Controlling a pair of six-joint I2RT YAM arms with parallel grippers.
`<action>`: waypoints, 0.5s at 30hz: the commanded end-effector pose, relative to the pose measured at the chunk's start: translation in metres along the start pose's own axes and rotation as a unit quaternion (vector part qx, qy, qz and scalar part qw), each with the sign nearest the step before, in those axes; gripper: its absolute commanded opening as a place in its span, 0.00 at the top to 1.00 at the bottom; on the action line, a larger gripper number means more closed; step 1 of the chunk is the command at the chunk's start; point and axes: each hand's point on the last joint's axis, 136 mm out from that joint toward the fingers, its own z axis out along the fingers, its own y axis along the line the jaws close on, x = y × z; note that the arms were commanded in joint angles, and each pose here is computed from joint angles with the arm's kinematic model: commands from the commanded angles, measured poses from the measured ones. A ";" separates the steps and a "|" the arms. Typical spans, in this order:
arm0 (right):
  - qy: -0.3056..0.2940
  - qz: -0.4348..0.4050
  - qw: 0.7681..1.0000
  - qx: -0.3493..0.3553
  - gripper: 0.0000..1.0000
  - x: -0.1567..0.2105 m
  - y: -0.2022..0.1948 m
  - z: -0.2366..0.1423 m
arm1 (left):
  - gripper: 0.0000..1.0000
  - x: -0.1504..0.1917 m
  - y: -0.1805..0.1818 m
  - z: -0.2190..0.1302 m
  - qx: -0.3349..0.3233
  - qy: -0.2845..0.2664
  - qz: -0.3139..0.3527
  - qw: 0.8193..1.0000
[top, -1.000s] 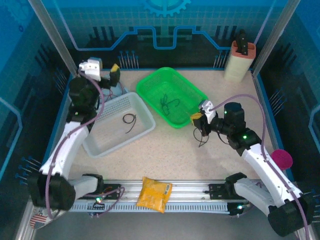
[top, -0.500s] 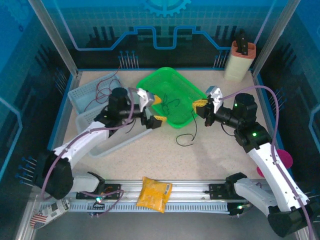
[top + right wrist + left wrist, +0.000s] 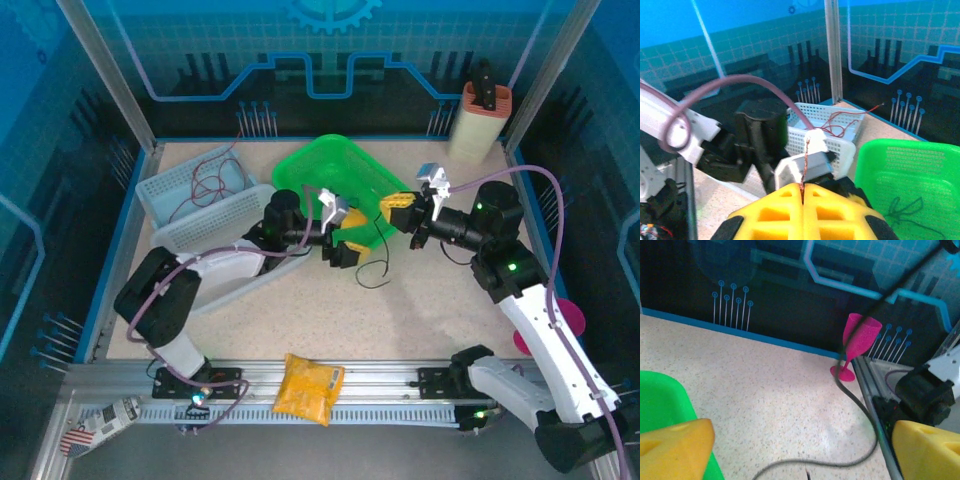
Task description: Untangle the cables
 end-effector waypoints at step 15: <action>-0.030 -0.009 0.999 -0.008 1.00 -0.022 0.008 -0.008 | 1.00 -0.066 -0.033 0.016 0.080 -0.099 0.033 0.991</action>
